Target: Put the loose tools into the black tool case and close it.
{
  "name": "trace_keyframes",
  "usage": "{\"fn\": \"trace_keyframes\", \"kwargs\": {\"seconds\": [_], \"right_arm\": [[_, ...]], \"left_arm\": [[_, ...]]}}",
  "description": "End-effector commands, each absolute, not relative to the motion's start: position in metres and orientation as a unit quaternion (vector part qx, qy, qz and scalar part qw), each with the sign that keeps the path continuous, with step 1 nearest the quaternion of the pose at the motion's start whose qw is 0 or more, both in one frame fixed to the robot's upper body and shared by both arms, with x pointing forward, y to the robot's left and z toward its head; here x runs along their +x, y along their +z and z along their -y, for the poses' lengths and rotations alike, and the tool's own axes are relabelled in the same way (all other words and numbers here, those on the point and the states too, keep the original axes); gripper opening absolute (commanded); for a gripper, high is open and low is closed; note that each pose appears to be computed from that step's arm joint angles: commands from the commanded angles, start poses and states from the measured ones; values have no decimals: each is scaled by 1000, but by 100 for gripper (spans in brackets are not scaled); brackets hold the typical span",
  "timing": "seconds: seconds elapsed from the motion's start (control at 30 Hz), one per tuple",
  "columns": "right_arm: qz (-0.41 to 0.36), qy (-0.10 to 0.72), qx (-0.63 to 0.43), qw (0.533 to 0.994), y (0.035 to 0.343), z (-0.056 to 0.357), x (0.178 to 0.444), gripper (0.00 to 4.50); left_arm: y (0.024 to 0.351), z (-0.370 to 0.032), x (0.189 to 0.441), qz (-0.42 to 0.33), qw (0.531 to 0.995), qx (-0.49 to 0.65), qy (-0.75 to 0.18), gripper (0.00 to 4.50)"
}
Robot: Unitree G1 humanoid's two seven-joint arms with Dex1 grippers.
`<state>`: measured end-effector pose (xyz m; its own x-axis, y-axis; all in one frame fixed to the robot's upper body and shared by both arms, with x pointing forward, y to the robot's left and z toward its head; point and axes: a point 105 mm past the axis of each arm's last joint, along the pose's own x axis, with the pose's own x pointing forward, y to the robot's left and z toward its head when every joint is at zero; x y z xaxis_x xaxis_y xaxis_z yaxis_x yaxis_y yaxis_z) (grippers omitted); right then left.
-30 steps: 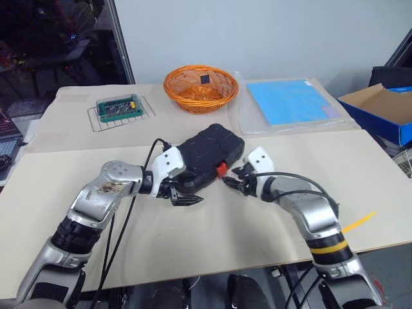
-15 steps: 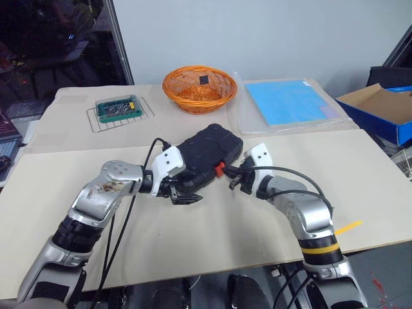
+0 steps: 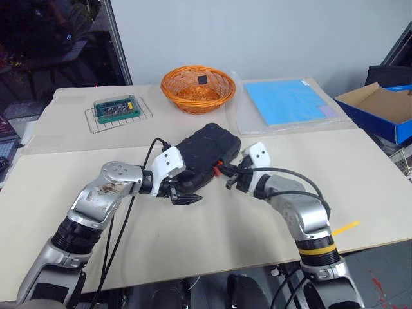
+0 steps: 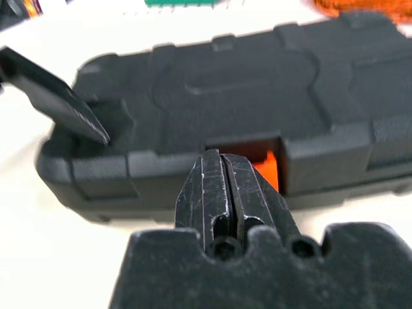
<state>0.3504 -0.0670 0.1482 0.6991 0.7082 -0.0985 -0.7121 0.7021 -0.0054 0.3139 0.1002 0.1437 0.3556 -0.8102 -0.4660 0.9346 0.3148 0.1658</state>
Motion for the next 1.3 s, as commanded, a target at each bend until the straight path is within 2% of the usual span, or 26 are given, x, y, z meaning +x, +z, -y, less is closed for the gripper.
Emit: {"fn": "trace_keyframes", "kwargs": {"seconds": [0.03, 0.27, 0.53, 0.77, 0.97, 1.03, 1.13, 1.17, 1.23, 1.27, 1.3], "right_arm": [[-10, 381, -26, 924, 165, 65, 358, 1], [-92, 381, -87, 916, 123, 65, 366, 1], [-149, 379, -116, 906, 86, 63, 365, 1], [-188, 355, -110, 909, 66, 75, 364, 1], [-155, 350, -117, 916, 80, 79, 367, 1], [-78, 358, -117, 923, 105, 72, 369, 1], [-5, 365, -103, 925, 135, 68, 365, 1], [20, 370, -86, 925, 150, 69, 361, 1], [66, 397, -74, 912, 180, 79, 338, 58], [77, 415, -79, 903, 188, 84, 325, 74], [77, 428, -86, 896, 192, 90, 313, 110]], "left_arm": [[112, -109, 311, -215, 793, 195, -536, 450], [111, -109, 310, -213, 795, 194, -534, 450], [109, -108, 310, -213, 798, 191, -530, 450], [109, -108, 312, -211, 801, 189, -528, 450], [110, -108, 314, -199, 806, 188, -525, 450], [113, -106, 313, -181, 810, 183, -528, 450], [123, -103, 311, -148, 820, 154, -531, 450], [136, -98, 310, -101, 828, 113, -540, 450], [152, -102, 302, -67, 833, 50, -547, 450], [160, -105, 295, -54, 831, 21, -554, 450], [167, -108, 288, -43, 826, -1, -562, 450]]}}
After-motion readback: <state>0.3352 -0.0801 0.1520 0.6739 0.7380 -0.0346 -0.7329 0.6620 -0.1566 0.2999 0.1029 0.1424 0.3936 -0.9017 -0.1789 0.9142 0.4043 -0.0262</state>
